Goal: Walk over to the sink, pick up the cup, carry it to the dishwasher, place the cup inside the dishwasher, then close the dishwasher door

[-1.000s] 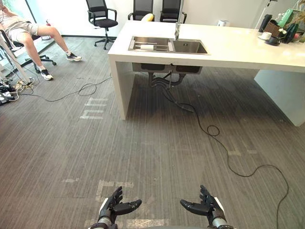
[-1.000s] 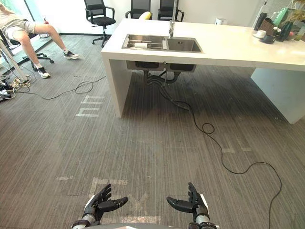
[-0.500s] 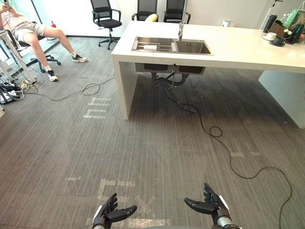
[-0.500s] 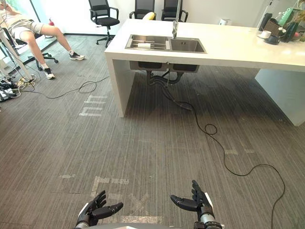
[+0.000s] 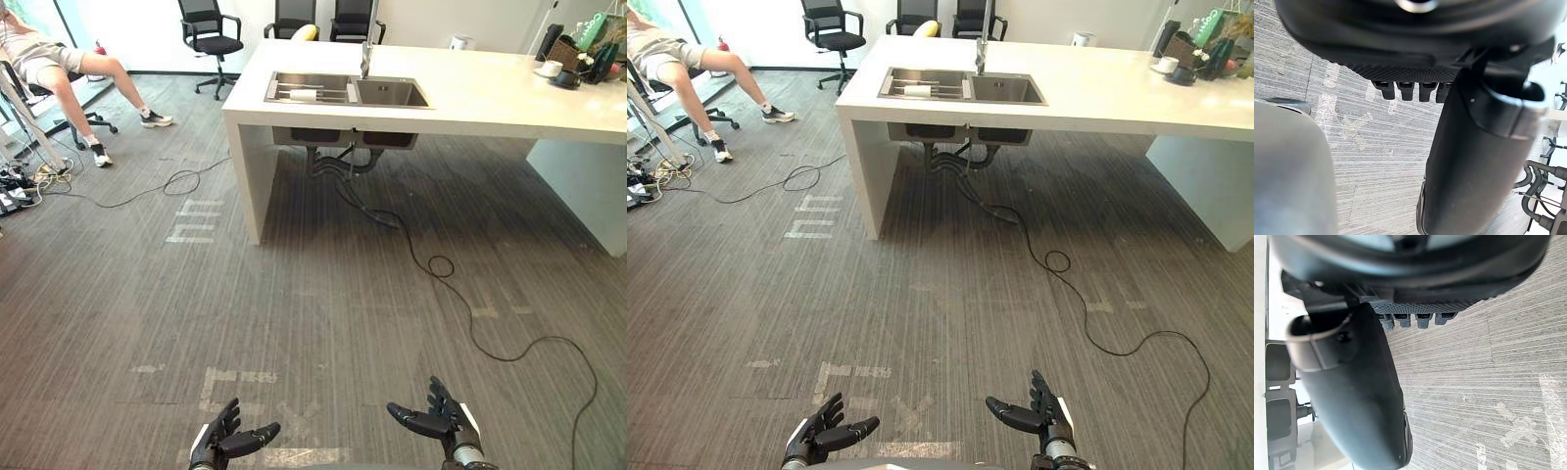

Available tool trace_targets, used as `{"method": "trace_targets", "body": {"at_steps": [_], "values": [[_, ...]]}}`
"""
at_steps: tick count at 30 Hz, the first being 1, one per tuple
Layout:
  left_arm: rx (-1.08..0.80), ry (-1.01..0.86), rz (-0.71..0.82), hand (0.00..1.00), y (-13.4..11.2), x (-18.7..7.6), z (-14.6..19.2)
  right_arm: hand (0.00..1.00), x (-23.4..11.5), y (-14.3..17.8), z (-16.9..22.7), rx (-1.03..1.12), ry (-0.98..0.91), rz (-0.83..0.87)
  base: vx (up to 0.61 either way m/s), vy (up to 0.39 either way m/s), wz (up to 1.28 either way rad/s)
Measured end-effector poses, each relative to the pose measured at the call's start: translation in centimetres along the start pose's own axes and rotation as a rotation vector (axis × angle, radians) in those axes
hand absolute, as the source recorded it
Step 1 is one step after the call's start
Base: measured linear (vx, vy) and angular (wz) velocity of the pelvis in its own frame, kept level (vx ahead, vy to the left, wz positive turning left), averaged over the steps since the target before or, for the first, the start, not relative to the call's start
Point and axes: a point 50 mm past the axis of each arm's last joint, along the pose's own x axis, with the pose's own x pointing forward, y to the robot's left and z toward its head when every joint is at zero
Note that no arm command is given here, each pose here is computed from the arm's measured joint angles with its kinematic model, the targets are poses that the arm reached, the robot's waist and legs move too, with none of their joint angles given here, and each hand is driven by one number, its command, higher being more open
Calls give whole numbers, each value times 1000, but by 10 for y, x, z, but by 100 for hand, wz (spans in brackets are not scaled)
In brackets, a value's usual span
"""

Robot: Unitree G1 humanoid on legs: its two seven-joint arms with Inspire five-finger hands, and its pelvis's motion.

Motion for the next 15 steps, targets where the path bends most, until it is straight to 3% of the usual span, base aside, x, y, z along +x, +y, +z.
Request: {"method": "trace_targets", "body": {"at_steps": [11,15], "values": [[-4,-33,24,100,5,-6,-1,100,-5,-14,2,69,-31,-59,76,61,-3],[13,-74,34,100,9,-3,11,100,-5,-11,3,71,-49,-27,208,-62,28]]}}
